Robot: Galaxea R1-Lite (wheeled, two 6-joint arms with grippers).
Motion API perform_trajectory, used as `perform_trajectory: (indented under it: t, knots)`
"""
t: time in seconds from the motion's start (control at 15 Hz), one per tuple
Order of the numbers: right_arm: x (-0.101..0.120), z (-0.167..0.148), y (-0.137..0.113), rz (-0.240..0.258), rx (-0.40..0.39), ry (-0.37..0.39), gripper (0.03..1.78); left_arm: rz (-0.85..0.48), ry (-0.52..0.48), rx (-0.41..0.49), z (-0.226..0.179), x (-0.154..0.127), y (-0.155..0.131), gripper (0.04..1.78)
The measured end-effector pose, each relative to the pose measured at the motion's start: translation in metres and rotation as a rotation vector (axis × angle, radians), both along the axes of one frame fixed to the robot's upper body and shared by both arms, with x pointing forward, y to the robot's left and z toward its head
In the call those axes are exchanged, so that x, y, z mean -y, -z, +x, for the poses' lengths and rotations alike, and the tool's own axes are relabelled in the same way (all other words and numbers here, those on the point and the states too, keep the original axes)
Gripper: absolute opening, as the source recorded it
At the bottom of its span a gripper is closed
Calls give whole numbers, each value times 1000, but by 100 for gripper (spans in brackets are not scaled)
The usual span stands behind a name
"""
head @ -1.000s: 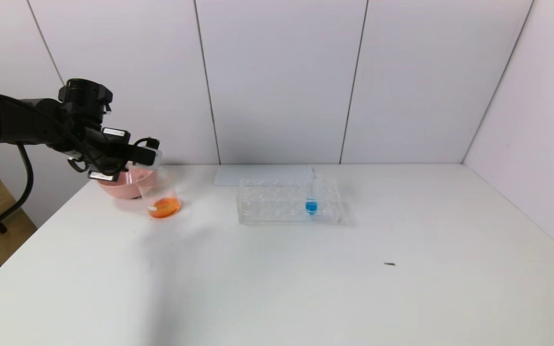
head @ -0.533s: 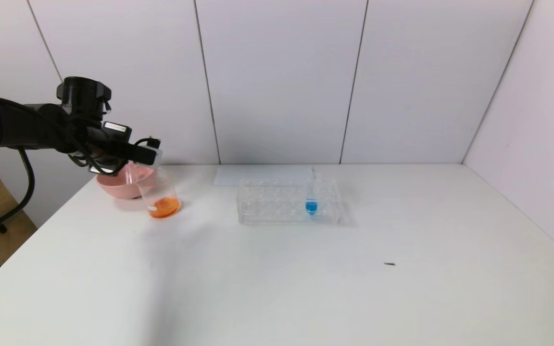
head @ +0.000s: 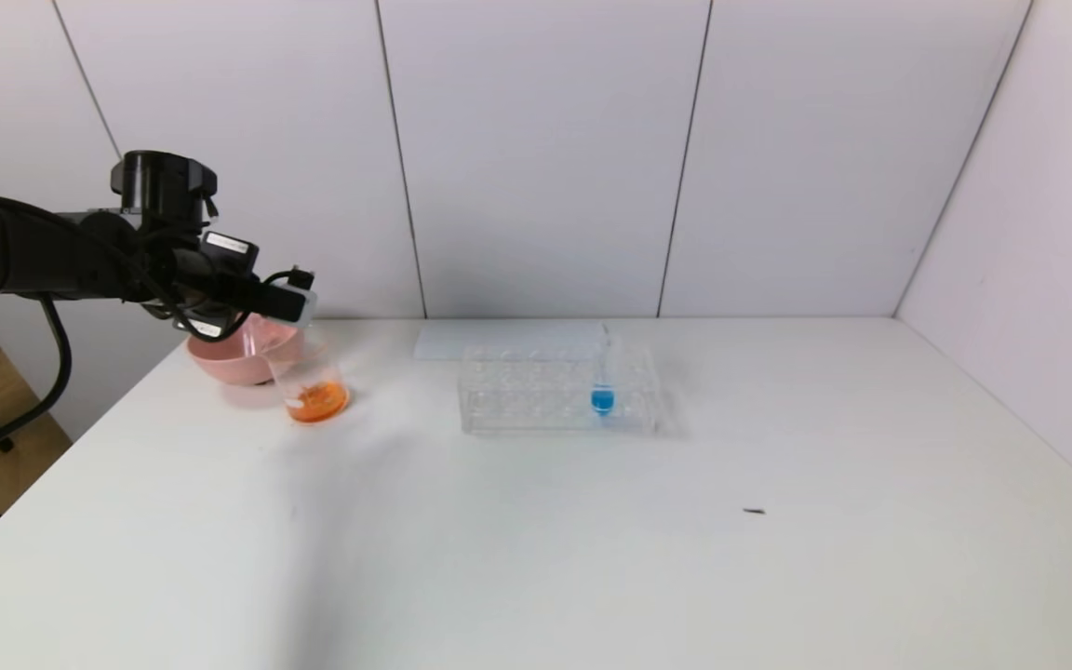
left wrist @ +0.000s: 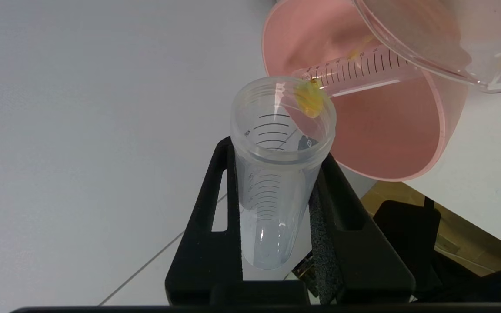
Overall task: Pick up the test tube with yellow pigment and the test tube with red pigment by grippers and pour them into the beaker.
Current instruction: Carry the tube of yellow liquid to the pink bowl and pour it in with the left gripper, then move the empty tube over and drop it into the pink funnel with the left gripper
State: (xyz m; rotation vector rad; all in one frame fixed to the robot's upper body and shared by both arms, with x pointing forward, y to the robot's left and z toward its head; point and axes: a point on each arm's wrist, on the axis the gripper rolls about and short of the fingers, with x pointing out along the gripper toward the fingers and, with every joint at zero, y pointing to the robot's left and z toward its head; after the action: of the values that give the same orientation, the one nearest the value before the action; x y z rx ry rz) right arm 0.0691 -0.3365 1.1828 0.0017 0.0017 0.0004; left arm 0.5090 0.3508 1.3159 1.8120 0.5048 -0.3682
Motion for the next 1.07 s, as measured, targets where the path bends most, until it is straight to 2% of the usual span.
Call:
perform_trajectory:
  t: [1.07]
  knots:
    - [0,0,0,0,0,0,170,-55,-42,18,-8,-7,-10,46]
